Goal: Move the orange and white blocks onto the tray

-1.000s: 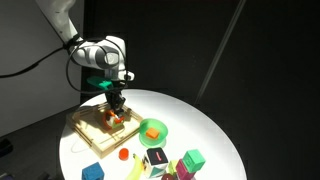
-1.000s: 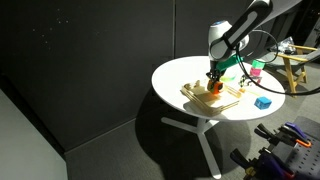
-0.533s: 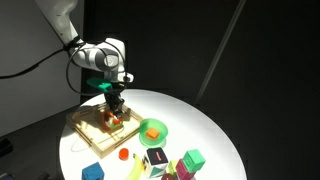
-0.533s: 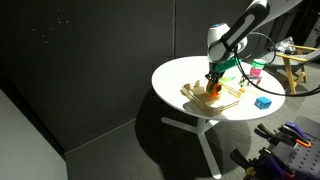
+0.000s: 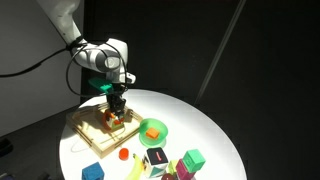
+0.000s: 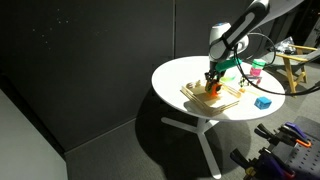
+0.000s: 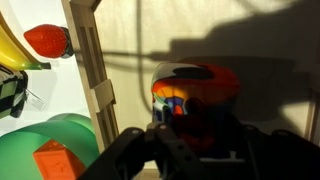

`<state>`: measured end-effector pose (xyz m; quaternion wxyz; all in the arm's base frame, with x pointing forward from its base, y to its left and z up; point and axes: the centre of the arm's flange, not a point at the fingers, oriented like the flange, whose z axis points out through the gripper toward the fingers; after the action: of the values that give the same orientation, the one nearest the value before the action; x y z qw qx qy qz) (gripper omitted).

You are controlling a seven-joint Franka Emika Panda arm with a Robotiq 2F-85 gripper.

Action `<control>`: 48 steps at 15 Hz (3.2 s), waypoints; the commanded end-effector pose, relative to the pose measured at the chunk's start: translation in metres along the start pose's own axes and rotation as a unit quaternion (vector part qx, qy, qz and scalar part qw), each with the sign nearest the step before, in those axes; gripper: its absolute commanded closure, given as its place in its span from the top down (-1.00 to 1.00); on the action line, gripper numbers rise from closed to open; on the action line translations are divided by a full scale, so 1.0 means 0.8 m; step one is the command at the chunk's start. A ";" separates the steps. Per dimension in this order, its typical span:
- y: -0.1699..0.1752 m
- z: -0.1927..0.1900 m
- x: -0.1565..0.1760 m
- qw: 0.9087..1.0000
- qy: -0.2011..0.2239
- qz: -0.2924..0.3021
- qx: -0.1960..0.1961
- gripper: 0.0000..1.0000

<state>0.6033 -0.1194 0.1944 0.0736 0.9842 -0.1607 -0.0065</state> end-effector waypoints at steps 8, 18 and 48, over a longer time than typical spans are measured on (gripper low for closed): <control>0.022 -0.006 0.001 0.999 0.010 0.038 0.036 1.00; 0.060 -0.042 -0.012 0.995 0.009 0.092 0.040 1.00; 0.305 -0.081 -0.092 0.984 -0.038 0.171 0.039 1.00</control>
<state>0.4739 -0.3015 0.2867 0.0309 0.9372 -0.3460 -0.0305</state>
